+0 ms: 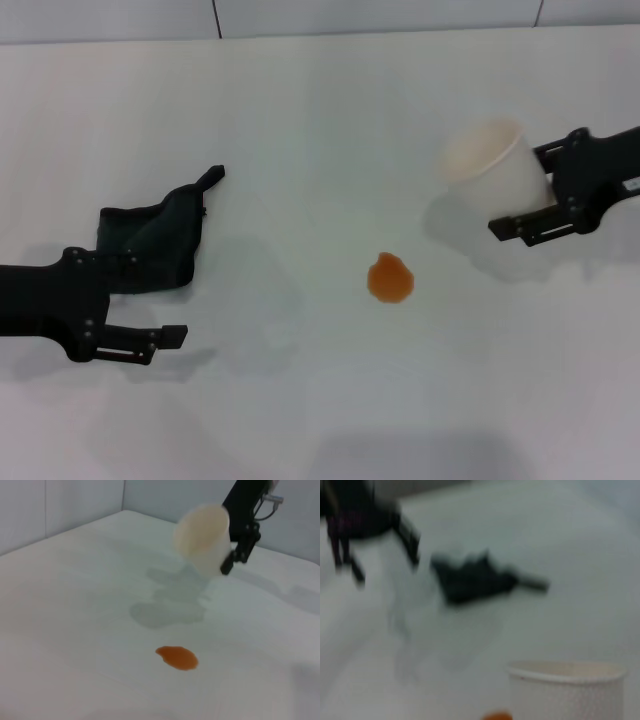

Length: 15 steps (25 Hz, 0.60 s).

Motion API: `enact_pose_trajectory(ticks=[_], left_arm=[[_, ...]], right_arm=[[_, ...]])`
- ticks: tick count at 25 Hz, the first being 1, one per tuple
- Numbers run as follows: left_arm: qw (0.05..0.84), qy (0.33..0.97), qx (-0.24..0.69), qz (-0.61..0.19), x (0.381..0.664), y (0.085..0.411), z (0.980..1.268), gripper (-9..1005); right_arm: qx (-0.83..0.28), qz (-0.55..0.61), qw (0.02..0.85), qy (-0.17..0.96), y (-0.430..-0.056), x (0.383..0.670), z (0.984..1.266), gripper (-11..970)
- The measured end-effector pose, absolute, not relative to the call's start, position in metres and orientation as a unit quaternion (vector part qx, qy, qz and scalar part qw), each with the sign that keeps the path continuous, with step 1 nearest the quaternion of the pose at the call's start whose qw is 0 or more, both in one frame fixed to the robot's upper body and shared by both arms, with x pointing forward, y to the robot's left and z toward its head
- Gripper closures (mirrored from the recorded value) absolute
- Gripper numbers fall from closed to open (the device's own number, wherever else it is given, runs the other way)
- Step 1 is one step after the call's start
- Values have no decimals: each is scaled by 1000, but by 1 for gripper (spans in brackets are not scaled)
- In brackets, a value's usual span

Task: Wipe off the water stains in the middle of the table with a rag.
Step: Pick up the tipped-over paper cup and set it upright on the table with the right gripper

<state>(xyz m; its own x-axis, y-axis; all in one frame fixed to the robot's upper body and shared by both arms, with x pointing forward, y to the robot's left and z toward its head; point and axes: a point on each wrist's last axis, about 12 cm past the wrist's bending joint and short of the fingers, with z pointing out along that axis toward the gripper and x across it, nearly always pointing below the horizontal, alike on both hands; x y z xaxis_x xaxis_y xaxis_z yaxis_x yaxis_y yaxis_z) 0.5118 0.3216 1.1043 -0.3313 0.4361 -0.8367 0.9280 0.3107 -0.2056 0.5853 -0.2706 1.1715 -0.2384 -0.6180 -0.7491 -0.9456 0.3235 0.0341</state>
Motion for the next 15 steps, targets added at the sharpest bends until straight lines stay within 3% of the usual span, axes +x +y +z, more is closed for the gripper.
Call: enact_pose_trajectory(ticks=[7, 15], left_arm=[[346, 731, 467, -358, 514, 321, 1106, 118], [343, 731, 467, -360, 514, 321, 1107, 118]], right_arm=[[-437, 313, 455, 710, -306, 557, 1138, 274], [-382, 348, 539, 665, -301, 529, 1084, 277]])
